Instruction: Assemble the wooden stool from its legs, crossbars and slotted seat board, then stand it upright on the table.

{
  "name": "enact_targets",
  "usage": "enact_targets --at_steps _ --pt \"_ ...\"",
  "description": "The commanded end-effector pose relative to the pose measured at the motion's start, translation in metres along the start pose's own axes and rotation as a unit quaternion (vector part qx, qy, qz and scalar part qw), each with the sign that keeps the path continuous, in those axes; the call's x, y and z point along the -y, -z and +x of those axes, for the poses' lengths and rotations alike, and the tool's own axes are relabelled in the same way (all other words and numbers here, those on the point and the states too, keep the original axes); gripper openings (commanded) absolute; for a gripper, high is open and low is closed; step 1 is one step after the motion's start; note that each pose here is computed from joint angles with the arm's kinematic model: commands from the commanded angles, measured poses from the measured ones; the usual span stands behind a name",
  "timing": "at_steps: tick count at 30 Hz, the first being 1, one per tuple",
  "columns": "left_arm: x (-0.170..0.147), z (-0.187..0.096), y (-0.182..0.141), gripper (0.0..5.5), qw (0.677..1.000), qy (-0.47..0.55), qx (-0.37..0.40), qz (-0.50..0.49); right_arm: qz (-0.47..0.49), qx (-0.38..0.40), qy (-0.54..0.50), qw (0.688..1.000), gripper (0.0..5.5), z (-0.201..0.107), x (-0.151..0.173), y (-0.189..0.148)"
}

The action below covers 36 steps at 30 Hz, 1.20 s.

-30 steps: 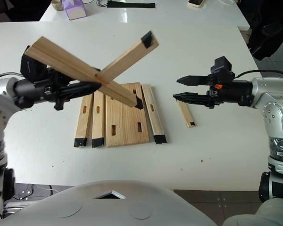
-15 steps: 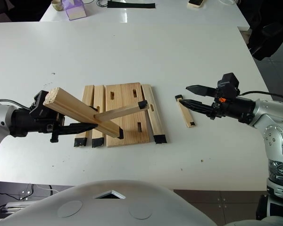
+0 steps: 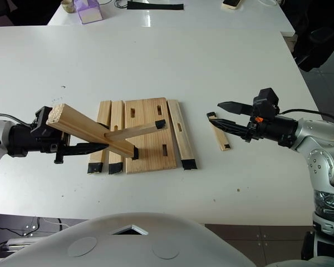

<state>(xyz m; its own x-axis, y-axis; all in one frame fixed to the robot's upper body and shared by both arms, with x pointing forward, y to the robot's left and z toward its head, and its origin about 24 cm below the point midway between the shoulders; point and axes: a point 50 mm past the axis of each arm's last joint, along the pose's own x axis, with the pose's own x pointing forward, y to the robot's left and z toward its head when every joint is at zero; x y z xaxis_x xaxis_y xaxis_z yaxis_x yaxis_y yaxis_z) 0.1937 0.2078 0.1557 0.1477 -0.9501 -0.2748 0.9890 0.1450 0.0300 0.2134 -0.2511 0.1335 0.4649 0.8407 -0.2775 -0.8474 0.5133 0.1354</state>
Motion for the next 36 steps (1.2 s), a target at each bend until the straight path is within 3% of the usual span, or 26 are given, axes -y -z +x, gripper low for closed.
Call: enact_targets --at_steps 1,24,35,36 --pt "-0.001 -0.004 0.012 2.04 0.998 0.004 -0.067 0.010 -0.010 -0.005 0.006 1.000 3.09 0.000 0.000 0.000" --pt "-0.014 0.023 0.056 2.04 0.992 0.027 -0.120 0.028 -0.030 -0.019 -0.019 0.999 3.09 0.009 -0.004 -0.002" --pt "-0.047 0.023 0.038 2.04 0.987 0.031 -0.129 0.090 -0.025 -0.005 -0.014 1.000 3.09 0.018 -0.007 0.004" --pt "-0.050 0.023 0.038 2.41 0.987 0.027 -0.131 0.093 -0.025 -0.004 -0.013 1.000 3.09 0.019 -0.007 0.004"
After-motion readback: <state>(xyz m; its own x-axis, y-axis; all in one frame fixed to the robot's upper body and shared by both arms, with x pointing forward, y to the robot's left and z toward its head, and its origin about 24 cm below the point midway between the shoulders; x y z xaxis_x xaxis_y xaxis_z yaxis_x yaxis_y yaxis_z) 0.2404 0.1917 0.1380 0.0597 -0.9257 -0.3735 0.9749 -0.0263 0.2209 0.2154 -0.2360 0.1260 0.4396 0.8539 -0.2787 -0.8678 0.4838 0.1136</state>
